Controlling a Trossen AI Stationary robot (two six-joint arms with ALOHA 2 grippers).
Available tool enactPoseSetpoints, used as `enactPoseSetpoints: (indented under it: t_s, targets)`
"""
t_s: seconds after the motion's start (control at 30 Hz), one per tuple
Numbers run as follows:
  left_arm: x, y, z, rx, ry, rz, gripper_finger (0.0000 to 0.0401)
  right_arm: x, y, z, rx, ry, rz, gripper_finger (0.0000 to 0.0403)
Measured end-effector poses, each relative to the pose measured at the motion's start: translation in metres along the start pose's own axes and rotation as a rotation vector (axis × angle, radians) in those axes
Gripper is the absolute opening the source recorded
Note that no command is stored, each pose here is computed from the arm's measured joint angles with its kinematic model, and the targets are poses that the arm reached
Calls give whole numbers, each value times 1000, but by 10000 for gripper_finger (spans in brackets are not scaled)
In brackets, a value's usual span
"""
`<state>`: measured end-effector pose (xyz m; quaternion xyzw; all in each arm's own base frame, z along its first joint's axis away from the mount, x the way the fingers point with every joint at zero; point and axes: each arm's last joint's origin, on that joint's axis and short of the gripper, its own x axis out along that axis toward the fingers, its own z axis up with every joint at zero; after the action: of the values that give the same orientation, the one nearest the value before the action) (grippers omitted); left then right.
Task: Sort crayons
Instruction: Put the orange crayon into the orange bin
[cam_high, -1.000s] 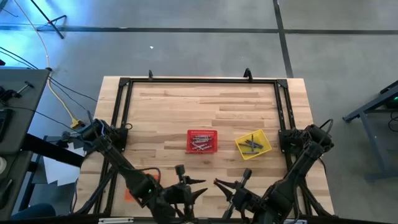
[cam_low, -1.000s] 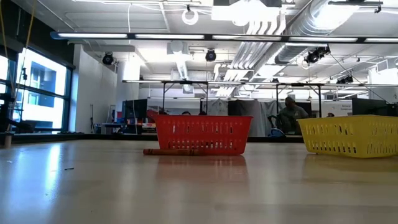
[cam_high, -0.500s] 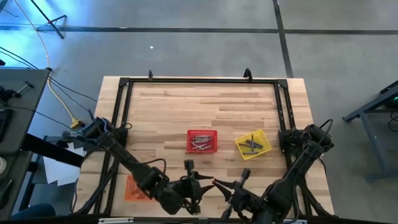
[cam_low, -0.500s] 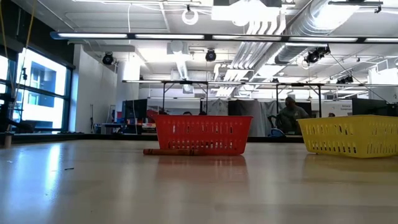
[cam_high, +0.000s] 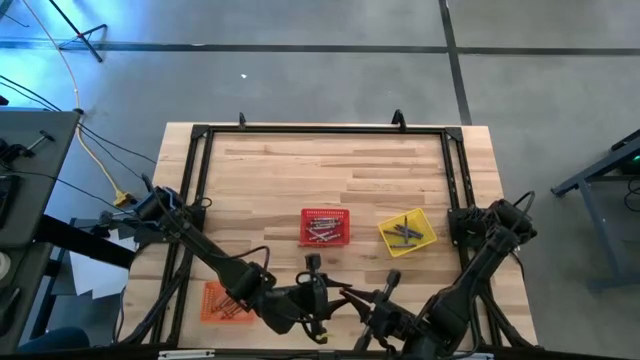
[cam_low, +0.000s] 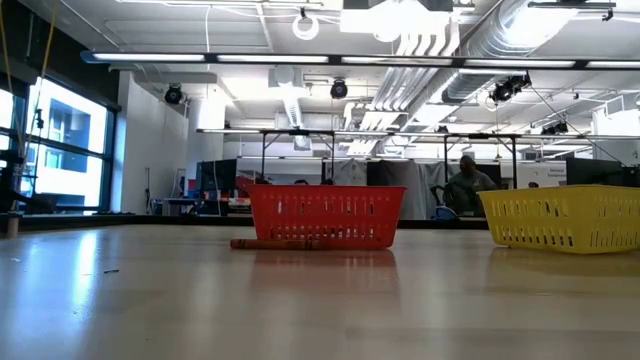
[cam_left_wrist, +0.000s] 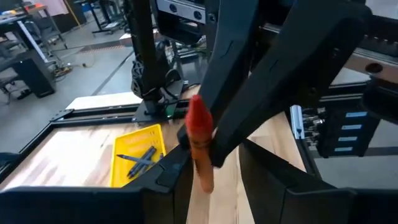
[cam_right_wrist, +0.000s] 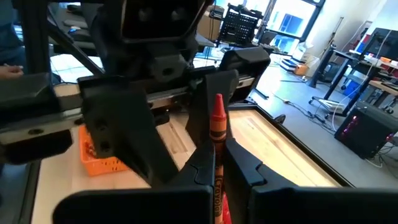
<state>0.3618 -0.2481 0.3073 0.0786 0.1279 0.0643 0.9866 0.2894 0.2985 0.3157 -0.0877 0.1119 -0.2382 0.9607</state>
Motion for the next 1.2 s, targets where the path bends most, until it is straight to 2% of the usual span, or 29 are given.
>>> enactPoseSetpoints:
  t_s: [0.13,0.37,0.6,0.87,1.07,1.2]
  targets:
    - [2,2,0,-8,2,7,101,1,0,0,0,0,-3,0]
    - [2,3,-1,-10,9,2,12,0,1,0,0,14,26,9]
    - [1,3,-3,-56,37,5,6,1,0,-1,-23,20,34,36]
    - [-8,2,1,-41,44,6,4,-7,-3,19,-168,-2,36,81]
    - [-36,10,7,-42,97,60,4,-21,-12,35,-231,8,56,118]
    - [-62,17,-1,-118,233,56,4,-36,-18,40,-201,69,150,129]
